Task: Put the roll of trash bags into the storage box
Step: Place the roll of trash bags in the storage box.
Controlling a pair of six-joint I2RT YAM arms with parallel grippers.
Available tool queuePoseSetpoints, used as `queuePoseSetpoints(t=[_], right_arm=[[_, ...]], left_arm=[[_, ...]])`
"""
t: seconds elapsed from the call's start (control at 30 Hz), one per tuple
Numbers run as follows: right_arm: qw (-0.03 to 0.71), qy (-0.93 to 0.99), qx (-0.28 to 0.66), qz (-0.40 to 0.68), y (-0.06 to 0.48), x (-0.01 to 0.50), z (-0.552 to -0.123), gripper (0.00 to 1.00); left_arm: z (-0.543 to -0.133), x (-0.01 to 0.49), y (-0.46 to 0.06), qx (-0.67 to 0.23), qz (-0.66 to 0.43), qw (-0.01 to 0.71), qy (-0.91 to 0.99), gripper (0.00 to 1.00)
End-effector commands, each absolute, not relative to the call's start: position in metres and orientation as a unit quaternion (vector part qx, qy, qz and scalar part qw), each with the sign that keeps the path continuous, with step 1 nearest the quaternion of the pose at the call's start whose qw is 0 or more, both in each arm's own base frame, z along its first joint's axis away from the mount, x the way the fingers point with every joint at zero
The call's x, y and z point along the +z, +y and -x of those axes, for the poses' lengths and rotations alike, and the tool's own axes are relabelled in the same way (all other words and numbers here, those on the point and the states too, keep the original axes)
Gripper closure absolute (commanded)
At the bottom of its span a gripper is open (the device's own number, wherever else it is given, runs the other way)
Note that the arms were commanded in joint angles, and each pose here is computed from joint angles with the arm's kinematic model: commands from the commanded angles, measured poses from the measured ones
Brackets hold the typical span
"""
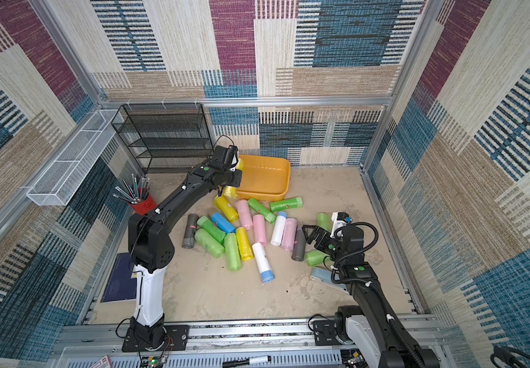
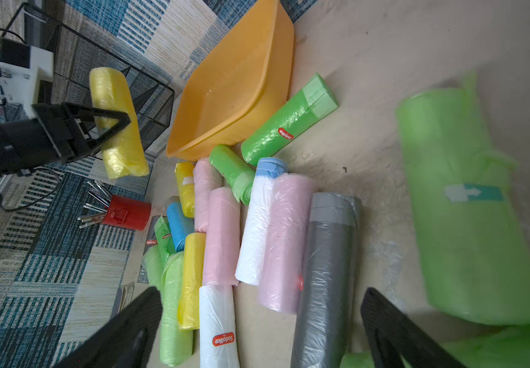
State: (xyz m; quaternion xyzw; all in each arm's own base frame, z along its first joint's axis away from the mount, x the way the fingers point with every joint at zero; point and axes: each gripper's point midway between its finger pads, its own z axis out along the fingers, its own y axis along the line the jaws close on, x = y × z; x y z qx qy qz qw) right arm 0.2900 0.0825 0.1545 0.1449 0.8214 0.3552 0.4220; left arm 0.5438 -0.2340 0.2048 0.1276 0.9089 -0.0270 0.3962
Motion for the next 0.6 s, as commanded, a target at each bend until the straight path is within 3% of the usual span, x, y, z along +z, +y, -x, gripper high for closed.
queuePoseSetpoints(t=[0.0, 0.57], right_arm=[[0.435, 0.817, 0.346, -0.15, 0.078, 0.156, -0.287, 0.01], [0.425, 0.814, 0.362, -0.164, 0.08, 0.14, -0.272, 0.01]], left_arm=[[-0.567, 0.204, -0.221, 0.014, -0.135, 0.41, 0.902, 0.73], [-0.626, 0.158, -0.196, 0.039, -0.13, 0.409, 0.903, 0.72]])
